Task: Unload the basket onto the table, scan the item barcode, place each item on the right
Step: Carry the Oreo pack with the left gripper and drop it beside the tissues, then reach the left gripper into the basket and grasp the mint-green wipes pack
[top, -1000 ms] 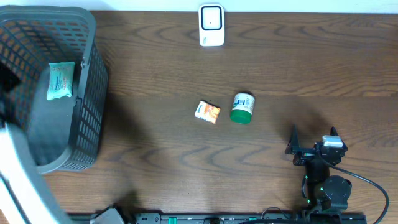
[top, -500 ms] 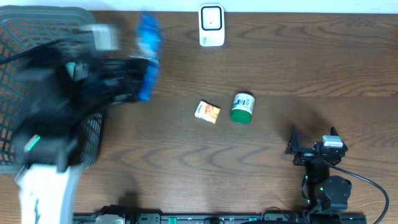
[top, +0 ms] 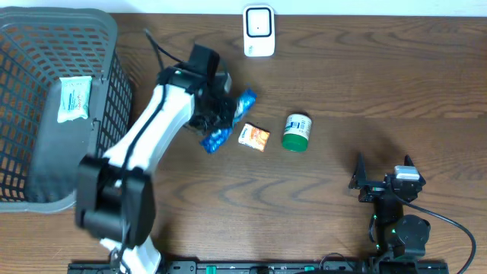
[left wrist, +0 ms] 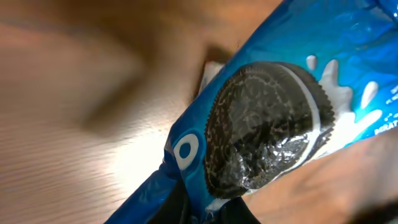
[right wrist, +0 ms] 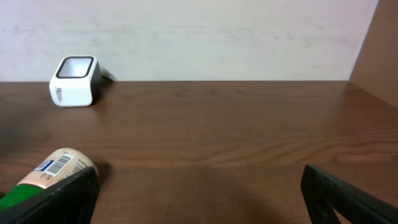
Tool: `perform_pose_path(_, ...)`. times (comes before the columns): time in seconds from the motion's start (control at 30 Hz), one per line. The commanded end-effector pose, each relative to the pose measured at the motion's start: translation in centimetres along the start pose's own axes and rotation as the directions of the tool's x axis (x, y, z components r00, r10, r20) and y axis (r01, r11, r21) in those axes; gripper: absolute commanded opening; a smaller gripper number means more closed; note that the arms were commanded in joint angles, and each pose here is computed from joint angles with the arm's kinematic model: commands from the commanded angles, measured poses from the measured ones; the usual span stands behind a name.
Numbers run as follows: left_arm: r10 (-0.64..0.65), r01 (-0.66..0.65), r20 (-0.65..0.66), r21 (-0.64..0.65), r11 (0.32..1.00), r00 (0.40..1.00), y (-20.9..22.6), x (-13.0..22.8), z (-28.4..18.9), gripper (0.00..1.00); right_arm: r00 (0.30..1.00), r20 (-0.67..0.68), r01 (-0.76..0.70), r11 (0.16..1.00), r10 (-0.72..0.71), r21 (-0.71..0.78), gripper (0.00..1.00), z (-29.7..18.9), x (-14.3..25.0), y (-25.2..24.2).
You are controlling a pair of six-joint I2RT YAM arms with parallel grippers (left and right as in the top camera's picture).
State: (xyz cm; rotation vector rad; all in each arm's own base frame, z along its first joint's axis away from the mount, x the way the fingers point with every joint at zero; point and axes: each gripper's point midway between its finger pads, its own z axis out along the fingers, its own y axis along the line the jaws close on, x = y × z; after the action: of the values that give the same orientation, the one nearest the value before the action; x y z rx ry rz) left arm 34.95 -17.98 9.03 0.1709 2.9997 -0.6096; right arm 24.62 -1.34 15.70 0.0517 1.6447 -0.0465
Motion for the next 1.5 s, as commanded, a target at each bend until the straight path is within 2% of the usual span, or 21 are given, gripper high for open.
perform_pose_path(0.0,0.045,-0.025,-0.085,0.219,0.975,0.995,-0.9,0.5,1.2,0.07,1.000,0.002,0.012,1.000,-0.012,-0.008,0.99,0.0,0.0,0.2)
perform_pose_path(0.07,0.057,-0.025,-0.098,0.301,0.953,0.994,-1.1,0.5,1.2,0.07,1.000,0.002,0.012,1.000,-0.012,-0.008,0.99,0.0,0.0,0.2)
perform_pose_path(0.13,0.030,0.003,-0.096,0.323,0.946,0.995,-0.5,0.2,0.9,0.08,1.000,0.002,0.012,1.000,-0.012,-0.008,0.99,0.0,0.0,0.2)
perform_pose_path(0.17,0.016,0.013,-0.090,0.319,0.948,0.996,0.1,0.0,0.7,0.13,1.000,0.002,0.012,1.000,-0.012,-0.008,0.99,0.0,0.0,0.2)
perform_pose_path(0.2,0.004,0.022,-0.083,0.312,0.950,0.997,0.6,-0.2,0.6,0.38,1.000,0.002,0.012,1.000,-0.012,-0.008,0.99,0.0,0.0,0.2)
perform_pose_path(0.27,-0.043,0.063,-0.075,0.289,0.955,0.996,1.9,-0.7,0.3,0.69,1.000,0.002,0.012,1.000,-0.012,-0.008,0.99,0.0,0.0,0.2)
perform_pose_path(0.33,-0.138,0.151,-0.079,0.189,0.970,0.987,4.2,-0.8,0.3,0.88,1.000,0.002,0.012,1.000,-0.012,-0.008,0.99,0.0,0.0,0.2)
perform_pose_path(0.37,-0.174,0.182,-0.073,0.127,0.975,0.982,5.5,-0.7,0.3,0.90,1.000,0.002,0.012,1.000,-0.012,-0.008,0.99,0.0,0.0,0.2)
perform_pose_path(0.43,-0.201,0.203,-0.062,0.039,0.978,0.978,6.9,-0.4,-0.1,0.91,1.000,0.002,0.012,1.000,-0.012,-0.008,0.99,0.0,0.0,0.2)
perform_pose_path(0.57,-0.167,0.167,-0.007,-0.003,0.986,0.986,6.2,-0.6,-2.7,0.93,1.000,0.002,0.012,1.000,-0.012,-0.008,0.99,0.0,0.0,0.2)
perform_pose_path(0.7,-0.087,0.087,0.161,0.009,0.996,0.983,3.5,-1.9,-9.0,0.95,1.000,0.002,0.012,1.000,-0.012,-0.008,0.99,0.0,0.0,0.2)
perform_pose_path(0.73,-0.062,0.061,0.212,0.014,0.998,0.975,2.7,-2.2,-10.9,1.00,1.000,0.002,0.012,1.000,-0.012,-0.008,0.99,0.0,0.0,0.2)
perform_pose_path(0.77,-0.027,0.023,0.280,0.017,1.000,0.960,1.7,-2.6,-13.4,0.98,1.000,0.002,0.012,1.000,-0.012,-0.008,0.99,0.0,0.0,0.2)
perform_pose_path(0.87,0.046,-0.031,0.477,-0.041,0.999,0.878,0.3,-3.2,-20.8,0.98,1.000,0.002,0.012,1.000,-0.012,-0.008,0.99,0.0,0.0,0.2)
perform_pose_path(0.93,0.075,0.011,0.601,-0.137,0.990,0.796,1.1,-3.3,-25.9,0.98,1.000,0.002,0.012,1.000,-0.012,-0.008,0.99,0.0,0.0,0.2)
perform_pose_path(1.0,0.080,0.152,0.720,-0.252,0.956,0.689,3.6,-2.8,-31.5,0.98,1.000,0.002,0.012,1.000,-0.012,-0.008,0.99,0.0,0.0,0.2)
perform_pose_path(1.07,0.050,0.277,0.783,-0.279,0.919,0.621,5.9,-2.1,-34.7,0.97,1.000,0.002,0.012,1.000,-0.012,-0.008,0.99,0.0,0.0,0.2)
perform_pose_path(1.17,-0.026,0.429,0.829,-0.262,0.864,0.558,10.2,-0.7,-37.3,0.98,1.000,0.002,0.012,1.000,-0.012,-0.008,0.99,0.0,0.0,0.2)
perform_pose_path(1.27,-0.106,0.540,0.822,-0.265,0.799,0.560,14.9,0.1,-37.3,0.98,1.000,0.002,0.012,1.000,-0.012,-0.008,0.99,0.0,0.0,0.2)
perform_pose_path(1.33,-0.122,0.569,0.793,-0.312,0.761,0.597,18.3,0.2,-36.7,0.98,1.000,0.002,0.012,1.000,-0.012,-0.008,0.99,0.0,0.0,0.2)
perform_pose_path(1.47,-0.008,0.421,0.633,-0.504,0.754,0.774,22.8,-1.0,-33.9,0.98,1.000,0.002,0.012,1.000,-0.012,-0.008,0.99,0.0,0.0,0.2)
